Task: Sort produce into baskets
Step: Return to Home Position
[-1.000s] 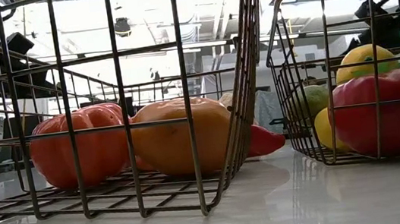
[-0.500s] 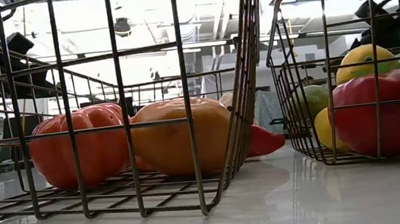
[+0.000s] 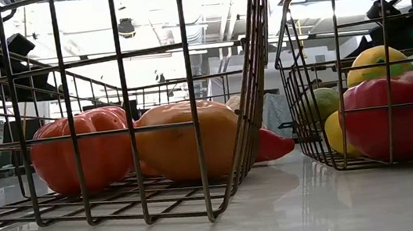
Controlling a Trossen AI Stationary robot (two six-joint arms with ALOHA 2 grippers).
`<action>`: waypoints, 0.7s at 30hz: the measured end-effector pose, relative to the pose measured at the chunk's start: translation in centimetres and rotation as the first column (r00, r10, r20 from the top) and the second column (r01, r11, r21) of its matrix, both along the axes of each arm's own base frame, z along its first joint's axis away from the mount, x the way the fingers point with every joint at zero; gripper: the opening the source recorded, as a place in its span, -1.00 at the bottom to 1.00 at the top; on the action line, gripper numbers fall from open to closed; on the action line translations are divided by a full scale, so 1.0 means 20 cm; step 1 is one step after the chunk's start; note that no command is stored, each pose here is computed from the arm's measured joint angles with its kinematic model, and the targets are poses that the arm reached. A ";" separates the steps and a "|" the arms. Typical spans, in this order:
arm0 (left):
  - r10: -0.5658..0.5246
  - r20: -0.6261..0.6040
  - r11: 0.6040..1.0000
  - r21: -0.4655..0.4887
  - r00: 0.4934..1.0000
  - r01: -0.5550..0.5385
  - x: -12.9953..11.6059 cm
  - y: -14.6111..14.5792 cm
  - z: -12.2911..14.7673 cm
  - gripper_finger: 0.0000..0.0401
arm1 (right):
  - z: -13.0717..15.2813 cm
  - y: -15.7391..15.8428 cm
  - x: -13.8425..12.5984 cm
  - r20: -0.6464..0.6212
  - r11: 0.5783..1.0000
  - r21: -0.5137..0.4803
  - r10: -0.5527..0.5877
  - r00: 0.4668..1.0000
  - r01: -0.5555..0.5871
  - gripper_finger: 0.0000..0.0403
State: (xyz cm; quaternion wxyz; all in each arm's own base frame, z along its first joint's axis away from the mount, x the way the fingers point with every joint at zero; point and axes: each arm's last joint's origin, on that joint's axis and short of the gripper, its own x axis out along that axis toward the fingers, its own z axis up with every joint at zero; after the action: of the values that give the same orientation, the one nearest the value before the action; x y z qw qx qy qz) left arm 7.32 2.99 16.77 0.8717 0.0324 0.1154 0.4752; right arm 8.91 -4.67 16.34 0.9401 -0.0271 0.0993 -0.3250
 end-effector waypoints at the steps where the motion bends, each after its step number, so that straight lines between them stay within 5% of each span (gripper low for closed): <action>1: 0.000 0.001 1.000 0.000 1.000 0.000 0.00 0.00 0.00 -1.00 | 0.00 0.00 0.00 0.000 1.000 0.000 0.000 1.000 0.000 0.68; 21: 0.000 -0.002 1.000 0.001 1.000 0.000 0.00 0.00 0.00 -1.00 | 0.00 0.00 0.00 0.002 1.000 0.002 0.001 1.000 -0.001 0.68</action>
State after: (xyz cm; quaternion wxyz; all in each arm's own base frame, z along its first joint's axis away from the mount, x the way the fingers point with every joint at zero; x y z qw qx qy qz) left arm 7.31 2.99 16.78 0.8716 0.0334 0.1159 0.4752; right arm 8.91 -4.67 16.34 0.9403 -0.0256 0.0988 -0.3246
